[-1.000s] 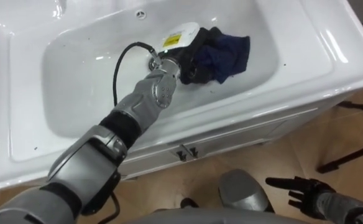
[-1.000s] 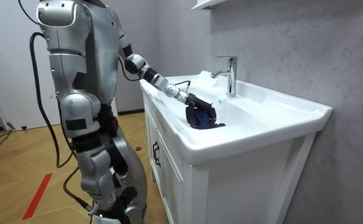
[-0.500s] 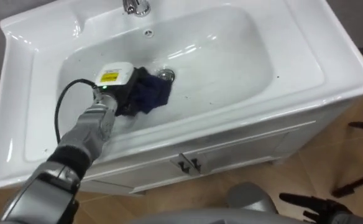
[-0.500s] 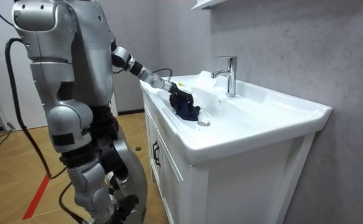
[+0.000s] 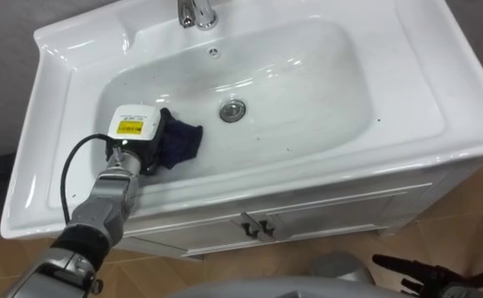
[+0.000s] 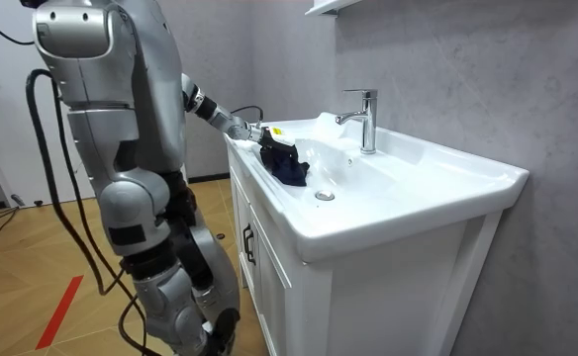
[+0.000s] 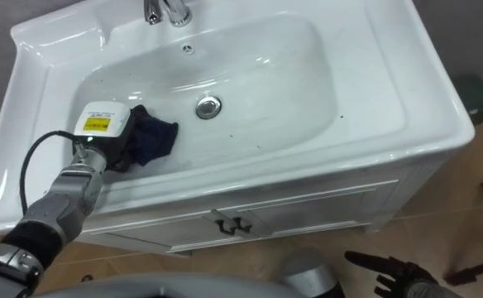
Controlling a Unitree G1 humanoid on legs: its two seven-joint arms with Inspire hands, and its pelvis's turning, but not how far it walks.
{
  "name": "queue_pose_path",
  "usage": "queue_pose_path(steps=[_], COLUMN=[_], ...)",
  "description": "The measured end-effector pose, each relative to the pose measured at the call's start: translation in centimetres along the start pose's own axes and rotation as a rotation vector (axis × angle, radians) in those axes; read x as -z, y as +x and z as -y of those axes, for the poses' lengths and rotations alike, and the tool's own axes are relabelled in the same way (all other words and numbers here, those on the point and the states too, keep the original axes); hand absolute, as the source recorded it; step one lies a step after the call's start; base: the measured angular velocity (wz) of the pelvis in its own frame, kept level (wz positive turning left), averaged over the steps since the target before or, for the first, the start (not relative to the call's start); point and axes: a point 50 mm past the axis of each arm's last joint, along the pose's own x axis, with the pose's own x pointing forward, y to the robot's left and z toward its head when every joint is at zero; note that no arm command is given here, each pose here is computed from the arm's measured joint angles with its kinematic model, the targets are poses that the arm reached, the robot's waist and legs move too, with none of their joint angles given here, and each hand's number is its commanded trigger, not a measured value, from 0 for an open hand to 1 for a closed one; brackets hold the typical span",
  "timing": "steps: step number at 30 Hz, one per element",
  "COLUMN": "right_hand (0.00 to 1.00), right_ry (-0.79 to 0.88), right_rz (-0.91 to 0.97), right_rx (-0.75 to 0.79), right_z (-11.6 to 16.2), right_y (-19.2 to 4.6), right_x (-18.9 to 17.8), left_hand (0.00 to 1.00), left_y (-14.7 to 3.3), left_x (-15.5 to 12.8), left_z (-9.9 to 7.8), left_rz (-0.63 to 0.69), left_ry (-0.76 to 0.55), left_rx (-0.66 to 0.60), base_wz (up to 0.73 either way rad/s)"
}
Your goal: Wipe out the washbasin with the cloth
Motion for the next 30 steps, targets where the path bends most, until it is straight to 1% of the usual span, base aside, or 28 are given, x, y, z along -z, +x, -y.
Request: queue_pose_path(steps=[12, 17, 20, 23, 27, 30], right_hand=[0.0, 0.0, 0.0, 0.0, 0.0, 0.0], right_ry=[-0.016, -0.031, -0.056, -0.068, -0.084, -0.096], right_rz=[0.018, 0.012, -0.004, -0.017, -0.009, -0.017], right_rx=[0.004, 0.002, 0.006, 0.008, 0.01, 0.013], right_z=[0.2, -0.2, -0.3, -0.3, -0.6, -0.8], right_y=[0.0, 0.1, 0.1, 0.1, 0.2, 0.3], right_x=[0.0, 0.3, 0.4, 0.6, 0.3, 0.4], left_hand=[1.0, 1.0, 1.0, 1.0, 1.0, 1.0], left_y=[-1.0, -0.8, -0.5, 0.3, 1.3, 2.1], left_x=[-0.3, -0.8, -1.7, -2.8, -4.8, -6.8], left_z=[0.3, -0.1, -0.5, -1.5, -2.5, -3.7], left_rz=[0.006, 0.007, 0.011, 0.019, 0.045, 0.091], left_ry=[-0.017, -0.012, -0.01, -0.031, -0.139, -0.224], left_rx=[-0.027, -0.041, -0.052, -0.047, -0.013, -0.006], base_wz=[0.03, 0.14, 0.19, 0.05, 0.1, 0.1])
